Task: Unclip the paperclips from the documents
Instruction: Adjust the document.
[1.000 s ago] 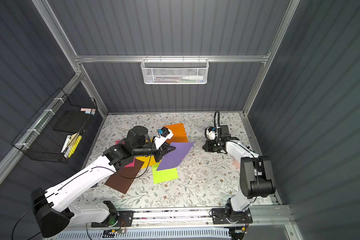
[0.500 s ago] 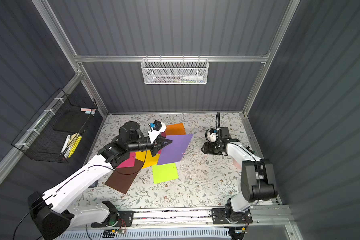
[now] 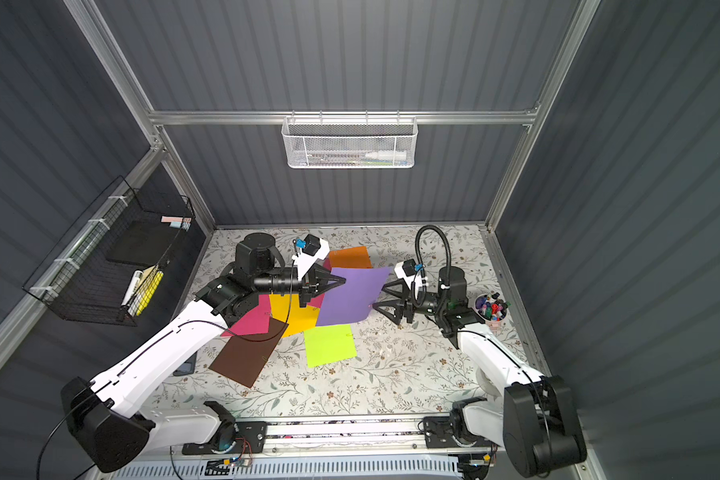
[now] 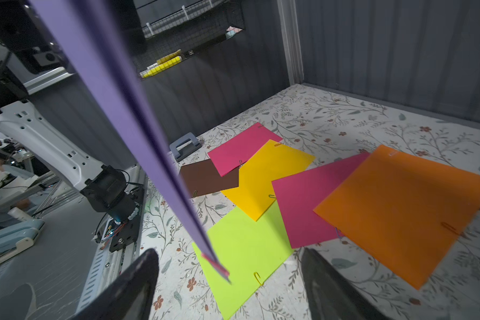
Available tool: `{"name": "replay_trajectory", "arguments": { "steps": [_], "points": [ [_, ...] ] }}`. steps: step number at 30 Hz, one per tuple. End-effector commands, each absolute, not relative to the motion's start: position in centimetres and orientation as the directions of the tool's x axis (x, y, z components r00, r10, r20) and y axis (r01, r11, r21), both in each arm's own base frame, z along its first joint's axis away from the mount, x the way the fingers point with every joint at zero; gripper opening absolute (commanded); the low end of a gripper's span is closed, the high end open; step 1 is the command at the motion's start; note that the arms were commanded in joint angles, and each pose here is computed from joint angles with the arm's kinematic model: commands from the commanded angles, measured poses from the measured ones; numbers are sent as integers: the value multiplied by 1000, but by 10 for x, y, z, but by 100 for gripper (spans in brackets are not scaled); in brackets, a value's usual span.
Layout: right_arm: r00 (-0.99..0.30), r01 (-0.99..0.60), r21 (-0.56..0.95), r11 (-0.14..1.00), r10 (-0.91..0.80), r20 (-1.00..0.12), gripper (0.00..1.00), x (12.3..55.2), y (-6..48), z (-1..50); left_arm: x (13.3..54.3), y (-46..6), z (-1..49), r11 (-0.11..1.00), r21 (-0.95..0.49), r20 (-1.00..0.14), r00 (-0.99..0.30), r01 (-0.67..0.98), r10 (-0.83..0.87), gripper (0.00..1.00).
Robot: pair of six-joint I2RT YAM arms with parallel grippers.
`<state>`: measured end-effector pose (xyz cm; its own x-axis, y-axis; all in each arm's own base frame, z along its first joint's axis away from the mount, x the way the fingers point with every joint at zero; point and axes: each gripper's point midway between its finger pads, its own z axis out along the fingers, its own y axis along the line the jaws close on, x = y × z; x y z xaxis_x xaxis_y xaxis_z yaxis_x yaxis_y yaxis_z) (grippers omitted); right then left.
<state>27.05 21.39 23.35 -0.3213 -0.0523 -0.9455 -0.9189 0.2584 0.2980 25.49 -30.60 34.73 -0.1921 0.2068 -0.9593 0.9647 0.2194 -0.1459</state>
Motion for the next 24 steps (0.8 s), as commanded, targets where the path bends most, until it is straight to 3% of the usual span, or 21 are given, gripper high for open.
{"name": "replay_trajectory", "arguments": {
  "steps": [1,3,5,9,10,14,17,21,24],
  "points": [
    [-182,-974,179,142,-11,-983,83,261,220,276,249,-306,356,174,-131,-964,-166,976,206,0],
    [-172,-982,171,86,-5,-985,80,253,223,290,250,-306,356,177,-131,-964,-167,975,207,0],
    [-211,-977,210,31,-25,-977,69,250,229,289,250,-307,355,176,-132,-964,-167,976,207,0],
    [-257,-964,260,-50,-57,-965,37,241,238,292,252,-309,352,168,-139,-962,-173,976,210,0],
    [-266,-961,270,-62,-60,-962,34,240,239,293,252,-310,351,168,-139,-962,-174,976,211,0],
    [-277,-958,281,-62,-65,-959,3,240,240,294,254,-309,352,178,-137,-963,-173,974,208,0],
    [-281,-956,285,-68,-66,-957,0,240,240,297,256,-308,352,192,-148,-961,-187,970,204,2],
    [-267,-959,271,-81,-61,-962,0,237,240,306,254,-310,338,174,-194,-949,-230,965,215,39],
    [-250,-964,254,-81,-56,-967,0,236,240,315,250,-313,330,137,-212,-947,-238,968,218,45]
  ]
}}
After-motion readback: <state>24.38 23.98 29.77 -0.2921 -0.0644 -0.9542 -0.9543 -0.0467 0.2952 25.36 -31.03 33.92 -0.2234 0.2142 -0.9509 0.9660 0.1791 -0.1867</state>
